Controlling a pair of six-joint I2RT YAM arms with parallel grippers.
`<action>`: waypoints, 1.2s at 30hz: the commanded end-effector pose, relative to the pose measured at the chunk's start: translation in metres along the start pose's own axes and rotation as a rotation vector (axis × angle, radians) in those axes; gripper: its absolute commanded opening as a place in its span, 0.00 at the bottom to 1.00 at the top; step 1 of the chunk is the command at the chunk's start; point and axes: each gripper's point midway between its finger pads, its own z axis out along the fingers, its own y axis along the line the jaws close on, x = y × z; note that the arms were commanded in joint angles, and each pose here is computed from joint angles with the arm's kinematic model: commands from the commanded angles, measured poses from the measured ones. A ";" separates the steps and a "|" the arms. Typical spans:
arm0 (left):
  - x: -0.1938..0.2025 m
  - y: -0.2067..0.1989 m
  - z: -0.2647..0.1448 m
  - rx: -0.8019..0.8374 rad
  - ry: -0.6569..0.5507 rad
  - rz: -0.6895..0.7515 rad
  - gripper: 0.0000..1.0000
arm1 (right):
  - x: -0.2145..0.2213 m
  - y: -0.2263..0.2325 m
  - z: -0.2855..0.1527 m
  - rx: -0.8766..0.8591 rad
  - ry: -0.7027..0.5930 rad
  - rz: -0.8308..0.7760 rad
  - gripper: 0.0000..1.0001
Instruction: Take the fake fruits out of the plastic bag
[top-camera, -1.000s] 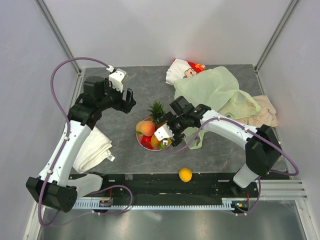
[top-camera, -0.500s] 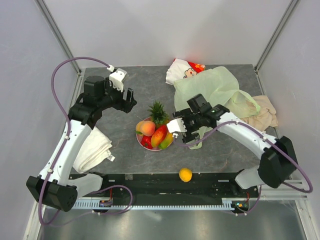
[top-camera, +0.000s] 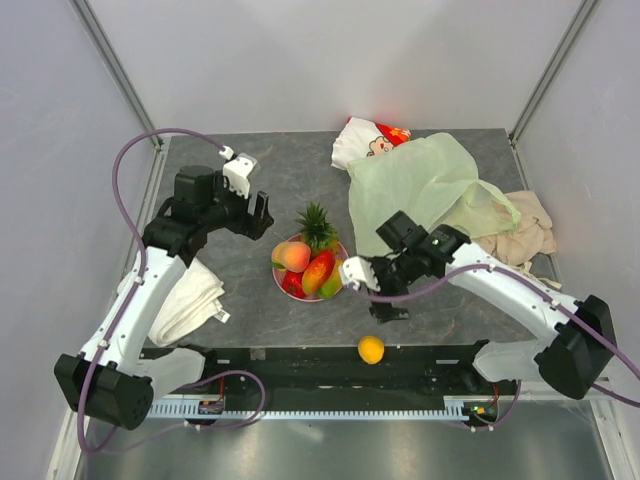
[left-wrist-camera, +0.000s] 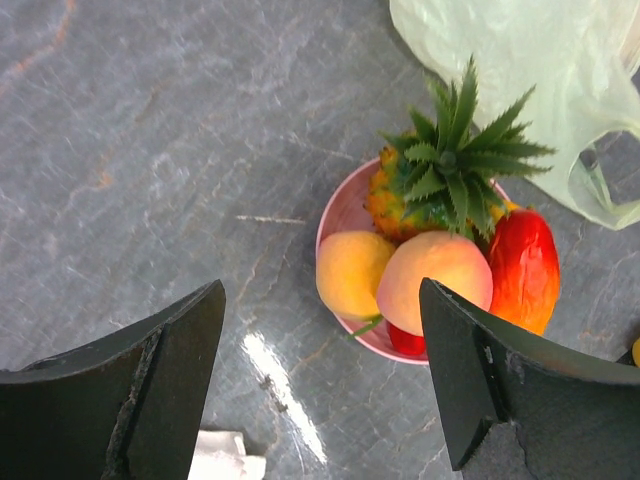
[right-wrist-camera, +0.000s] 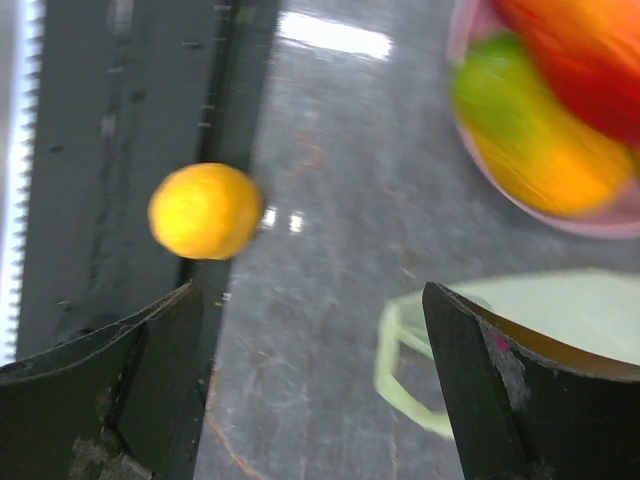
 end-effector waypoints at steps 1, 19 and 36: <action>0.000 -0.003 -0.010 0.005 -0.033 0.022 0.85 | -0.015 0.048 0.013 -0.121 -0.008 -0.168 0.98; 0.012 -0.011 -0.050 -0.008 -0.074 0.064 0.85 | 0.015 0.097 0.075 -0.215 0.213 -0.448 0.95; 0.014 -0.007 -0.065 -0.022 -0.106 0.020 0.85 | 0.040 0.068 0.087 -0.022 0.334 -0.560 0.66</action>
